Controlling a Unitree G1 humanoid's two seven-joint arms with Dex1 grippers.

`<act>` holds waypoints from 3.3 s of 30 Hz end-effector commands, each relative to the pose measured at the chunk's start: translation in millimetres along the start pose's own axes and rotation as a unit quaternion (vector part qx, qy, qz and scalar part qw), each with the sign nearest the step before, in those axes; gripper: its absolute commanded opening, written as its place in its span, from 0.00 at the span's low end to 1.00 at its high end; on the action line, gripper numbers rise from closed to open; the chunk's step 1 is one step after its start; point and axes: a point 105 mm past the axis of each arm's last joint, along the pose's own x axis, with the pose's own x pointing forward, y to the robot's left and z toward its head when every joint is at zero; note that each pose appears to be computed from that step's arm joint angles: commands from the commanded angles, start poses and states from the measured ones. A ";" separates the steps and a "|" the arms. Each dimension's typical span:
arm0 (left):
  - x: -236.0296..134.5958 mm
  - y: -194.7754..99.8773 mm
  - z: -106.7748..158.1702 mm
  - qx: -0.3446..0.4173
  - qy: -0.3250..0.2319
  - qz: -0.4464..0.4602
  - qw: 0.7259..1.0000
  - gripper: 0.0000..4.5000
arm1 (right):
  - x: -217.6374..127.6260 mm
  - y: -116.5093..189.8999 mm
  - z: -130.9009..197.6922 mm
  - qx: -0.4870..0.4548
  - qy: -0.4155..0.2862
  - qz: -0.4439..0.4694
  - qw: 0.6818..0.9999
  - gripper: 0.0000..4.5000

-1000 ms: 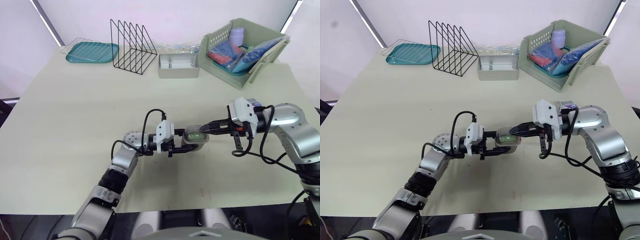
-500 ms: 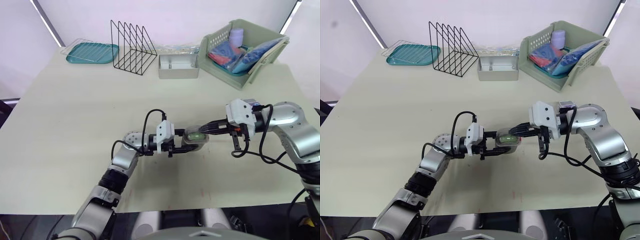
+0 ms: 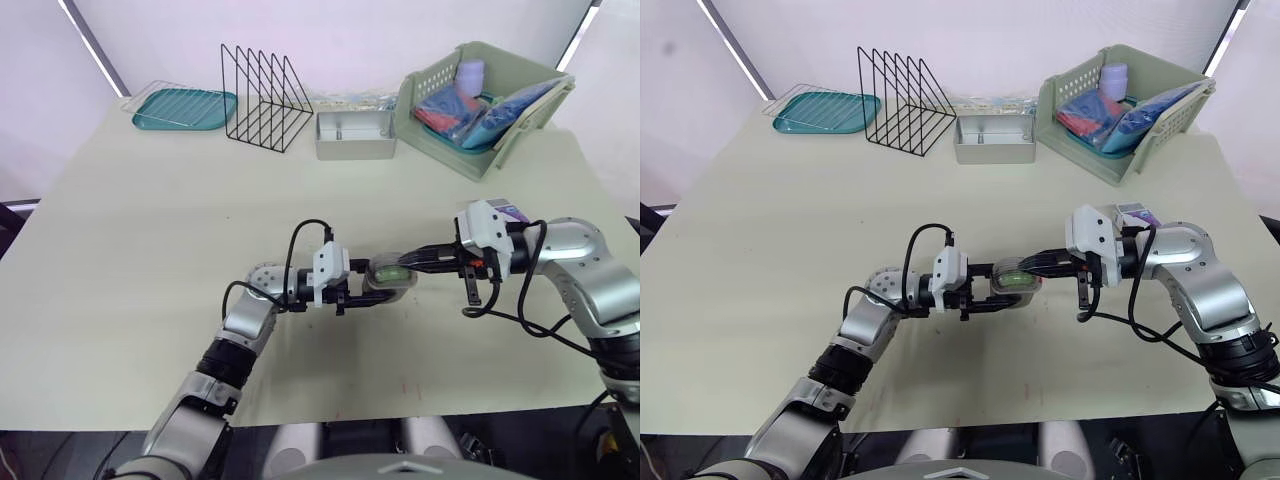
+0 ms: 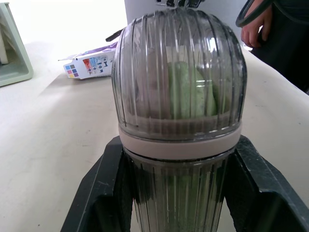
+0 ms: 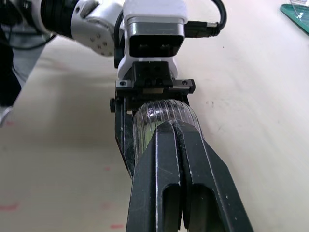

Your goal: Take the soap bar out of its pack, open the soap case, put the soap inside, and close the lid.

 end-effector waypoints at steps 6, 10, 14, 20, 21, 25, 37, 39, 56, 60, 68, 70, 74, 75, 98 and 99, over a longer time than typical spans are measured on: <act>-6.5 1.1 -5.6 -0.002 0.016 0.009 1.000 0.42 | -5.8 -4.6 2.4 0.010 -0.025 -0.009 1.000 0.01; -7.7 1.6 -6.0 -0.002 0.017 0.009 1.000 0.42 | -15.3 -7.3 7.4 0.002 -0.051 -0.011 0.999 0.23; -8.0 1.3 -6.4 -0.001 0.017 0.010 1.000 0.42 | -25.6 -3.9 -0.4 -0.006 -0.056 -0.005 0.998 0.60; -9.3 1.8 -6.3 0.002 0.018 0.012 1.000 0.42 | -26.1 5.2 -6.4 -0.002 -0.078 0.010 0.997 0.98; -9.4 1.7 -6.1 0.003 0.018 0.012 1.000 0.42 | -26.2 7.0 -8.4 -0.001 -0.081 0.013 0.997 0.98; -9.7 2.3 -4.1 -0.003 0.011 0.017 1.000 0.42 | -28.7 9.9 -15.6 -0.006 -0.081 0.018 0.997 0.98; -15.2 -8.8 12.1 -0.323 0.022 -0.012 0.946 0.42 | -25.3 1.4 -14.6 -0.025 -0.085 0.002 0.996 0.98; -16.9 -13.1 8.9 -0.365 0.047 -0.016 0.930 0.42 | -23.8 2.6 -15.3 -0.025 -0.085 0.004 0.996 0.98; -21.1 0.0 -36.8 -0.650 0.169 0.092 0.735 0.42 | -17.8 5.2 -22.3 -0.028 -0.080 0.006 0.996 0.98; -23.3 6.5 -41.1 -0.644 0.175 0.110 0.737 0.85 | -17.0 4.8 -23.2 -0.028 -0.078 0.005 0.997 1.00; -34.1 8.9 -34.9 -0.592 0.188 0.108 0.776 0.99 | -15.8 4.5 -25.0 -0.025 -0.076 0.003 0.997 1.00; -38.5 8.0 -34.0 -0.574 0.194 0.107 0.788 0.99 | -15.5 4.5 -25.6 -0.025 -0.076 0.002 0.997 1.00; -52.4 12.0 -27.6 -0.515 0.203 0.113 0.825 0.99 | -15.8 1.7 -26.6 -0.023 -0.075 -0.003 0.997 1.00; -55.4 15.9 -23.9 -0.506 0.189 0.116 0.834 0.99 | -16.4 0.5 -27.1 -0.022 -0.074 -0.006 0.997 1.00; -116.5 41.0 17.4 -0.054 0.077 0.227 0.969 0.99 | -40.1 -16.6 -64.8 0.038 -0.041 -0.132 0.990 1.00; -118.3 38.3 16.2 -0.051 0.080 0.226 0.969 0.99 | -40.6 -16.8 -65.9 0.038 -0.040 -0.136 0.989 1.00</act>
